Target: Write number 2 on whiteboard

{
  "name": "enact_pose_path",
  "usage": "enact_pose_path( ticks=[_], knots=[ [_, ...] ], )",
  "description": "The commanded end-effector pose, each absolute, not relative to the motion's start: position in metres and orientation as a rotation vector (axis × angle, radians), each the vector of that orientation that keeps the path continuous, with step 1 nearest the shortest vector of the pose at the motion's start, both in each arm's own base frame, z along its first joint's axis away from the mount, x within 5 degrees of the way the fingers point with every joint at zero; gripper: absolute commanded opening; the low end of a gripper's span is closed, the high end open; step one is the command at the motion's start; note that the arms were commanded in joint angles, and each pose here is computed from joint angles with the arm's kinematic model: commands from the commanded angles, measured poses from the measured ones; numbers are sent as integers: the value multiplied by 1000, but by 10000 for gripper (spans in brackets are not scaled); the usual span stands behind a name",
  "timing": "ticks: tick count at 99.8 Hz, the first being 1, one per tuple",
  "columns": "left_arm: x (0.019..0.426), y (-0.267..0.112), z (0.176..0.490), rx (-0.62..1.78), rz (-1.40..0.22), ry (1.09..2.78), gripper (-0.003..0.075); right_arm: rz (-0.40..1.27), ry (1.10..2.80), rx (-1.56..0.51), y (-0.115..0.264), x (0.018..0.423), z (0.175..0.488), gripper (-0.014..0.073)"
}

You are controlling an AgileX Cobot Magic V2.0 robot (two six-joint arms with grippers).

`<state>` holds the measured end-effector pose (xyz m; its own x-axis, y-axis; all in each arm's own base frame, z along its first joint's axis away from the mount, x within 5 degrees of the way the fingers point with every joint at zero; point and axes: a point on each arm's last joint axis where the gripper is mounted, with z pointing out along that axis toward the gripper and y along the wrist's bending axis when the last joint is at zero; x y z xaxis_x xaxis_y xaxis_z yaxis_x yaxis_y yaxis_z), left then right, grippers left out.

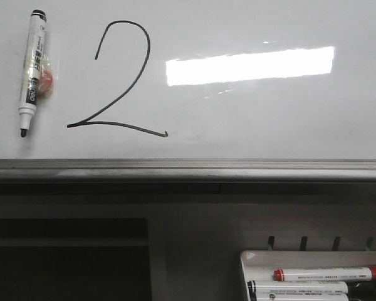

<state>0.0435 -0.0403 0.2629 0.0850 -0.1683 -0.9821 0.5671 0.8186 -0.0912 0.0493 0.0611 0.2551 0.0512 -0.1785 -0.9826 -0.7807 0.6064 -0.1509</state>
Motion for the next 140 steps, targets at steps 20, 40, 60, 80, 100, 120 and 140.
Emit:
enact_pose_path(
  ticks=[20, 40, 60, 80, 100, 120, 140],
  knots=[
    [44, -39, 268, 442, -413, 1374, -20, 568, 1389, -815, 62, 50, 270, -71],
    [48, -34, 265, 327, -435, 1441, -20, 568, 1389, -815, 62, 50, 270, -71],
    [50, -31, 265, 286, -362, 1450, -20, 568, 1389, -815, 62, 50, 270, -71],
    [51, -27, 266, 279, -272, 1442, -20, 568, 1389, -815, 62, 50, 270, -71],
    [50, -21, 281, 295, -120, 1256, -20, 568, 1389, -815, 62, 50, 270, -71],
    [51, -8, 281, 209, 36, 1271, -20, 568, 1389, -815, 62, 50, 270, -71],
    [52, -6, 270, 194, 37, 1394, -20, 568, 1389, -815, 62, 50, 270, -71]
  ],
)
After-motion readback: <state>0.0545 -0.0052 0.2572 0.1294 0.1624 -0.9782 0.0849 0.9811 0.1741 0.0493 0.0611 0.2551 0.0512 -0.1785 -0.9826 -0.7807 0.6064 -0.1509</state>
